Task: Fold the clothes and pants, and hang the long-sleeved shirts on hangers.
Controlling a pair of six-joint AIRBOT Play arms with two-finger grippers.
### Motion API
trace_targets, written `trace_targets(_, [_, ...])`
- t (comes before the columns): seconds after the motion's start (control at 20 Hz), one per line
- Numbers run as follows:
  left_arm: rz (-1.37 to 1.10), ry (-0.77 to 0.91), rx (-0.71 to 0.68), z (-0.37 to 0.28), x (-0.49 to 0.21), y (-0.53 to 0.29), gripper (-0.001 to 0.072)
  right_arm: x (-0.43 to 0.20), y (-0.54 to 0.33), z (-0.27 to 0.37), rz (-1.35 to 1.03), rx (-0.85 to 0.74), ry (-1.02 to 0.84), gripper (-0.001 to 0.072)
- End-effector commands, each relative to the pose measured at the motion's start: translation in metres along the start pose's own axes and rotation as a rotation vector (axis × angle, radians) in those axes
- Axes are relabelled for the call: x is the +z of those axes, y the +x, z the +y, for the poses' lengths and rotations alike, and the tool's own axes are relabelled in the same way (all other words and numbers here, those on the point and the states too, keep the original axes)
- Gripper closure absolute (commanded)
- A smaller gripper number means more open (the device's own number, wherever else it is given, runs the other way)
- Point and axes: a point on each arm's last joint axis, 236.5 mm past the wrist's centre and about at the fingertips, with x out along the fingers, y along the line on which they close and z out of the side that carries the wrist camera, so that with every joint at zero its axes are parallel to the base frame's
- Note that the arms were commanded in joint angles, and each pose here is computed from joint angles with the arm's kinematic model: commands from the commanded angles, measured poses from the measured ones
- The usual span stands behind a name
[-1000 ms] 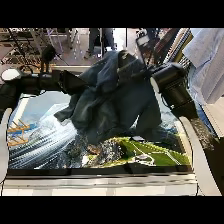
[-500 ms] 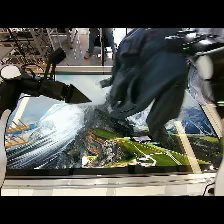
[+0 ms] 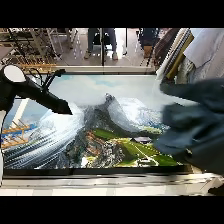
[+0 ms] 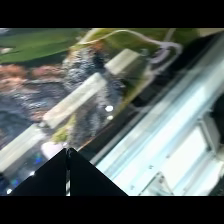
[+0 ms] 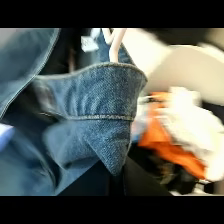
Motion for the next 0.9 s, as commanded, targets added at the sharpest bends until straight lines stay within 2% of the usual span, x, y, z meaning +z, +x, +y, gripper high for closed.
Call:
trace_targets(0.0, [0.022, -0.023, 0.102, 0.023, -0.006, -0.002, 0.0688, 0.055, -0.016, -0.103, -0.231, -0.221, 0.179, 0.0684])
trace_targets(0.15, [0.012, -0.018, 0.070, 0.016, -0.003, -0.001, 0.0688, 0.109, -0.027, -0.141, -0.472, -0.312, 0.152, 0.0684])
trace_targets(0.3, [0.012, -0.019, 0.071, 0.016, -0.003, -0.001, 0.0688, 0.135, -0.028, -0.186, -0.598, -0.442, 0.109, 0.0684])
trace_targets(0.4, [0.013, -0.028, 0.071, 0.016, -0.003, -0.001, 0.0688, 0.122, -0.015, -0.232, -0.554, -0.569, 0.118, 0.0684])
trace_targets(0.6, [0.010, -0.099, 0.071, 0.016, -0.003, -0.001, 0.0687, 0.039, 0.007, -0.321, -0.342, -0.759, 0.381, 0.0684])
trace_targets(0.7, [0.009, -0.100, 0.067, 0.015, -0.003, -0.001, 0.0687, 0.020, 0.014, -0.325, -0.287, -0.738, 0.463, 0.0682])
trace_targets(0.8, [0.010, -0.097, 0.067, 0.014, -0.003, 0.000, 0.0686, 0.036, 0.012, -0.306, -0.348, -0.638, 0.485, 0.0677])
trace_targets(0.85, [0.010, -0.097, 0.067, 0.014, -0.003, 0.000, 0.0676, 0.056, 0.004, -0.290, -0.420, -0.559, 0.489, 0.0568])
